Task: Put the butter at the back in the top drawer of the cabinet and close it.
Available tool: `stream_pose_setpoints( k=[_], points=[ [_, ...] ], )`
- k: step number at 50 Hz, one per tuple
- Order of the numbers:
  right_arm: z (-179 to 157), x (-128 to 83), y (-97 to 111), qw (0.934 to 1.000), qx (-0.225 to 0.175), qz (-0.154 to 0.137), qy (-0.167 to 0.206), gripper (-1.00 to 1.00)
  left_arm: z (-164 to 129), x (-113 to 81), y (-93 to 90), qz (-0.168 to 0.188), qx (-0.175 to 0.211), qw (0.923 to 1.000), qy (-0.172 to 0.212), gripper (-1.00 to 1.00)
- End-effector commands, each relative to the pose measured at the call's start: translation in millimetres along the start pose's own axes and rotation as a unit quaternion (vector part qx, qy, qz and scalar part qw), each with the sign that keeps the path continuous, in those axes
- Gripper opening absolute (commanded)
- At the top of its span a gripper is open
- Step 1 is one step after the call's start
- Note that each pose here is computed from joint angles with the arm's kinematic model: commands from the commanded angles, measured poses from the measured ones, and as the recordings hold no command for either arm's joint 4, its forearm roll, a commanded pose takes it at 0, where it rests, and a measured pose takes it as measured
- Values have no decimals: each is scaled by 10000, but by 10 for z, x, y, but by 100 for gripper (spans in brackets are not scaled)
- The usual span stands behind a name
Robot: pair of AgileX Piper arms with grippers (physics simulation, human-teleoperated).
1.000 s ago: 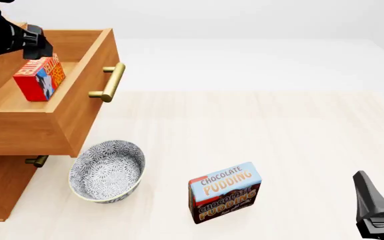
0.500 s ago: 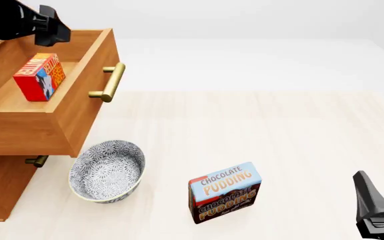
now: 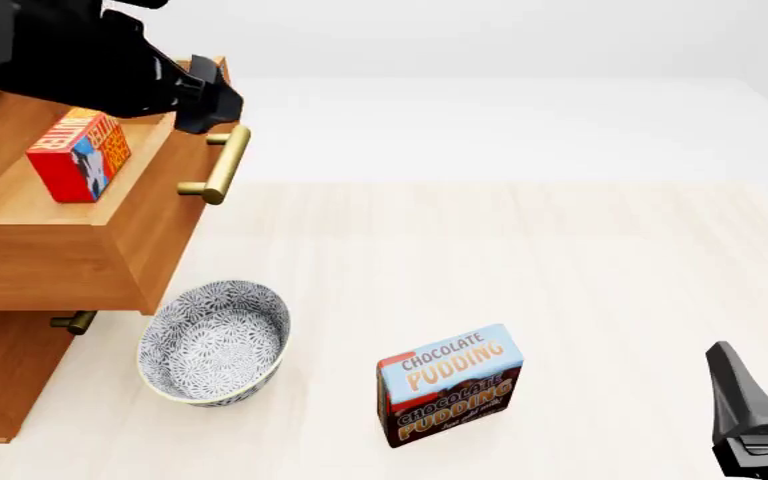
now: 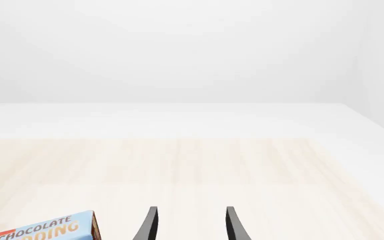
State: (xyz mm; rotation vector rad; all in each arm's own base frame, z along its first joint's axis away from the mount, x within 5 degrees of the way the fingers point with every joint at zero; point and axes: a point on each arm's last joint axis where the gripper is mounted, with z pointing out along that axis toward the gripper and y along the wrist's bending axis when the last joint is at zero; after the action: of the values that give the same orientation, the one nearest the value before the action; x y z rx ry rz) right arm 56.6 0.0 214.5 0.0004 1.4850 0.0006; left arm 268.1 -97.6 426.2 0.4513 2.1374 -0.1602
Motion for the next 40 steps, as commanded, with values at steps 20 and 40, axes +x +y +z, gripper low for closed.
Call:
stream_pose_setpoints(
  k=[20,40],
  points=[
    [0,0,0,10000,0,0,-1,100,571,126,-733,445,896,9946,276,100],
    [0,0,0,10000,1,0,1,100,988,208,-941,203,1021,9935,468,100]
  ],
)
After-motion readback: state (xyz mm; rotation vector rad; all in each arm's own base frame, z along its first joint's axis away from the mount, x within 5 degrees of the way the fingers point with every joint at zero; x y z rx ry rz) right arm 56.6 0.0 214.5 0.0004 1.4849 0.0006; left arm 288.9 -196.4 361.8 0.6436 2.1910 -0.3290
